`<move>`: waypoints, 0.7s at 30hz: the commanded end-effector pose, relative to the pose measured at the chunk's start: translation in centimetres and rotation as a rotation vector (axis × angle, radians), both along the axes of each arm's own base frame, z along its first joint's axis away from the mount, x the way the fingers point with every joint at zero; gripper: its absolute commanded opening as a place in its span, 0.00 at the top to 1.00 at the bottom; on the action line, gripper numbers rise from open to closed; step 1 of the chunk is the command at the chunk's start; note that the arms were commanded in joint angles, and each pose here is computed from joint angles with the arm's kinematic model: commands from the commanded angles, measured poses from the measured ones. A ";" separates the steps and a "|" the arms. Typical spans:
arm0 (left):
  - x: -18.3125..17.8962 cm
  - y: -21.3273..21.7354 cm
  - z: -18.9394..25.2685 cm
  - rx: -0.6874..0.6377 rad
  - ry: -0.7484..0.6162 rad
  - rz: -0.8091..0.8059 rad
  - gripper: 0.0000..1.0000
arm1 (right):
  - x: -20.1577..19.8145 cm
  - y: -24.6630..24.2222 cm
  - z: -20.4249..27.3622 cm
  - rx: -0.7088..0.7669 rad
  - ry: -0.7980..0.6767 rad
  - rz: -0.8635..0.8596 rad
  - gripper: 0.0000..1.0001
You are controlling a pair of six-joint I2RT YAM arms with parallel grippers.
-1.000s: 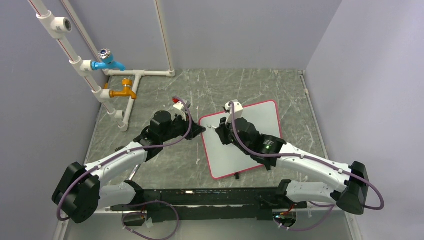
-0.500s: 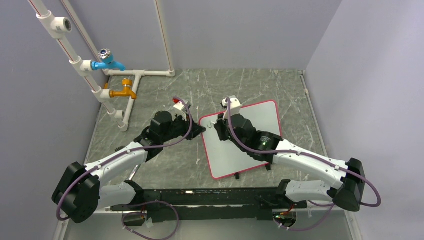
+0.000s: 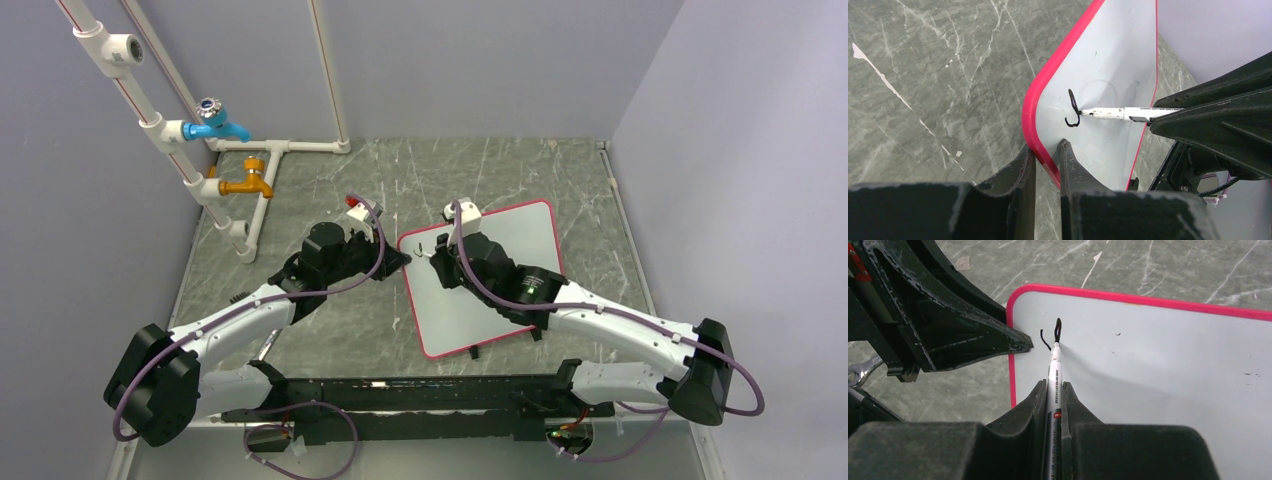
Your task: Write a sentence on the whiteboard
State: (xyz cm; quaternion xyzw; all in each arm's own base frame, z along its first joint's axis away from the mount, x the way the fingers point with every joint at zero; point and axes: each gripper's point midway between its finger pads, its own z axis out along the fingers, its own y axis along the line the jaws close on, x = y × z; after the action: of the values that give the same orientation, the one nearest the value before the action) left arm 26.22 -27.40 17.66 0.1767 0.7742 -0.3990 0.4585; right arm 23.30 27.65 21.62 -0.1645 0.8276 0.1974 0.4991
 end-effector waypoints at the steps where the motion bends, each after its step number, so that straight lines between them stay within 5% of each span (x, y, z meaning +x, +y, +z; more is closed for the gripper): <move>1: 1.1 0.3 2.0 0.054 -0.139 0.014 1.00 | -0.7 -1.0 -1.1 -0.027 0.033 -0.001 1.00; 21: 1.1 0.4 2.7 0.047 -0.148 0.018 1.00 | -2.7 -0.4 -2.8 -0.034 0.119 0.089 1.00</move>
State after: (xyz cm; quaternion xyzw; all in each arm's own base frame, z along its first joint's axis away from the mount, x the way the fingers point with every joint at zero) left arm 26.15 -27.34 17.72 0.1752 0.7773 -0.3950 0.4572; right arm 21.44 27.63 20.11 -0.1863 0.8399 0.2178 0.4608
